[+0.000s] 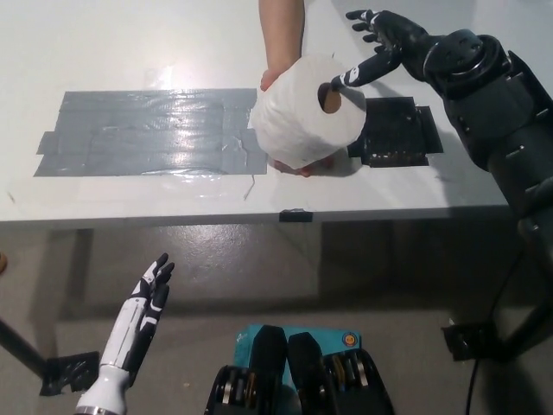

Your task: A person hands over a roll of toilet paper to the robot , and the robot inserts its right thumb into the hole in the centre to grab the roll, and then places it on the balck area on the desk.

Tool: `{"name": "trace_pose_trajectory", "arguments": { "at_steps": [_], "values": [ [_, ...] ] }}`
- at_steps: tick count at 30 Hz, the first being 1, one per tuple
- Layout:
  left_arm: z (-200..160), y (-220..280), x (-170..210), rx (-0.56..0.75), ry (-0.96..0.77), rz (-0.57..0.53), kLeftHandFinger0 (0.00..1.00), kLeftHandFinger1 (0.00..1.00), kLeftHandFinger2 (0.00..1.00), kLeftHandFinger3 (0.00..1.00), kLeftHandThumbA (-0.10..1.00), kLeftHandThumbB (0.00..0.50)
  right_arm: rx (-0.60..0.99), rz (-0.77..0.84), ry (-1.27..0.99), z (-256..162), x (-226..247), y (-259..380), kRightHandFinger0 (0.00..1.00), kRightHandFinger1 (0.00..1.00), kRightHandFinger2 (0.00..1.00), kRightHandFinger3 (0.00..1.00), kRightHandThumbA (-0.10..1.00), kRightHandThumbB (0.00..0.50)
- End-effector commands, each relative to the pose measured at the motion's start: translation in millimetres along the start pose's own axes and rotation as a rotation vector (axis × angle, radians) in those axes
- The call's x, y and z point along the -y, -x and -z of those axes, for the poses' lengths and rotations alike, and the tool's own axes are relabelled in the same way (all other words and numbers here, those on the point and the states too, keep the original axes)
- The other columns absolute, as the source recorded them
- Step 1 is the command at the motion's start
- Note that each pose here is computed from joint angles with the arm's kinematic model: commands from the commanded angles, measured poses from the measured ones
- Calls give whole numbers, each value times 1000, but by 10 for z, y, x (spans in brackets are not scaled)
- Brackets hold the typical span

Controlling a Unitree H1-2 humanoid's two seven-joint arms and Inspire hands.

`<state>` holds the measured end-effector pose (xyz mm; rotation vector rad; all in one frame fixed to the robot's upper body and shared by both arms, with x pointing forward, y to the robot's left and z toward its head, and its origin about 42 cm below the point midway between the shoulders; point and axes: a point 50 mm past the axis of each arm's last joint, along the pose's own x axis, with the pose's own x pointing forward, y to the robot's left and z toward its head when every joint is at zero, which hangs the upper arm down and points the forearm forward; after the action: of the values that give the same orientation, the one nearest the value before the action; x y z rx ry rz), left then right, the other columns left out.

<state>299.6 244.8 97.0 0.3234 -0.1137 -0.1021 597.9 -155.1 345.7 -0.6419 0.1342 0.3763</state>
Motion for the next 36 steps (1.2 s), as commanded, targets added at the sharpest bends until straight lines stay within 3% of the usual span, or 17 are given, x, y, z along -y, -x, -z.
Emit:
{"name": "trace_pose_trajectory", "arguments": {
  "at_steps": [1,7,15,23,29,36],
  "values": [
    [-76,14,-51,30,-31,4,1000,1000,1000,1000,1000,231,84,44,14,-330,256,54,1000,1000,1000,1000,838,305],
    [-104,-13,-40,37,-26,5,1000,1000,1000,1000,1000,227,73,33,-3,-298,207,41,1000,1000,1000,1000,852,346],
    [-113,-33,-59,40,-29,17,1000,1000,1000,1000,1000,226,67,7,19,-271,141,25,1000,1000,1000,1000,905,365],
    [-128,-33,-67,40,-34,12,1000,1000,1000,1000,1000,214,70,-94,29,-358,199,54,1000,1000,1000,1000,887,442],
    [-117,-39,-50,38,-28,21,1000,1000,1000,1000,1000,235,74,-124,65,-320,176,53,1000,1000,1000,1000,734,382],
    [-126,-44,-30,42,-27,24,1000,1000,1000,1000,1000,210,39,-151,46,-263,89,31,1000,1000,1000,1000,756,377]
  ]
}}
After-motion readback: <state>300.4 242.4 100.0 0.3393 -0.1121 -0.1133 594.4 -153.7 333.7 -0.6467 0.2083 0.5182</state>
